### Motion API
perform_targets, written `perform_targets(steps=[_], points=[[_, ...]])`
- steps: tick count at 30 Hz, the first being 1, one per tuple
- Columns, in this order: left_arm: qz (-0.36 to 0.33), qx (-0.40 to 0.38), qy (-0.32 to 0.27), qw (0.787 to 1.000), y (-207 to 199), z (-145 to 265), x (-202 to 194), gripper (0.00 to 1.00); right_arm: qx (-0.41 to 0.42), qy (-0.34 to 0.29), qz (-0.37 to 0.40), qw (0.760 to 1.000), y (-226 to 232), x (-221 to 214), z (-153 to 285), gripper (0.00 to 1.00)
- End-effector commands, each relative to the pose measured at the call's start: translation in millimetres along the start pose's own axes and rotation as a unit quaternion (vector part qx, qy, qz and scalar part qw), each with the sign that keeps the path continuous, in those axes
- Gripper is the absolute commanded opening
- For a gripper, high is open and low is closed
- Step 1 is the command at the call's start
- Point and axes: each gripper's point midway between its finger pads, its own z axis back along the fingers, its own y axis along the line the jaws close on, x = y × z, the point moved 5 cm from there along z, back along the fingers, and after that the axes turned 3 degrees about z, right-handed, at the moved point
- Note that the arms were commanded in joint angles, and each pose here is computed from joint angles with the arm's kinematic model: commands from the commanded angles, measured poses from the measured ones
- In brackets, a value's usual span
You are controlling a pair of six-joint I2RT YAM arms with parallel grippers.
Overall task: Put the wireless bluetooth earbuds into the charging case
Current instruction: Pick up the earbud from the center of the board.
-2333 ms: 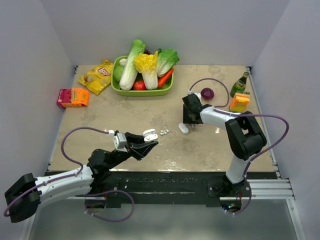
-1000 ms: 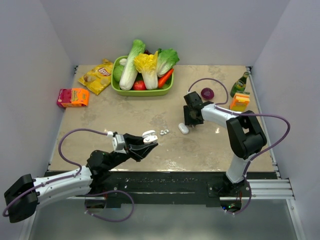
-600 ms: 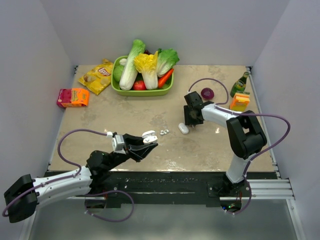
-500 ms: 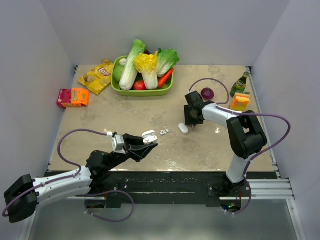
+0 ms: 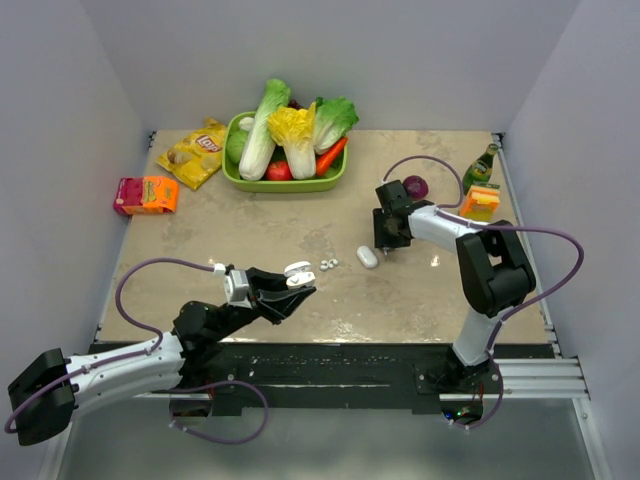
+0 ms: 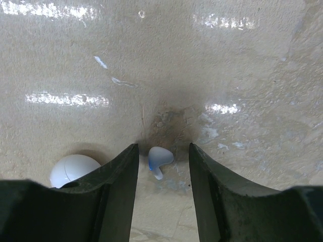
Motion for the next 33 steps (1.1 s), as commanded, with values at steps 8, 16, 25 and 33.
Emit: perform_targets(steps=[8,16,25,33], points=[[-0.001,-0.009,-0.021,1.0,-4,0,7,0.0,0.002,0.063,0.013,0.998,-6,-31,-15,0.4],[-0.001,-0.008,-0.02,1.0,-4,0,6,0.0,0.012,0.068,0.02,0.997,-2,-36,-13,0.34],[-0.001,-0.01,-0.019,1.0,-4,-1,6,0.0,0.013,0.069,0.022,0.997,-1,-37,-11,0.3],[0.001,-0.012,-0.016,1.0,-5,-1,4,0.0,0.012,0.068,0.02,0.997,0,-39,-11,0.06]])
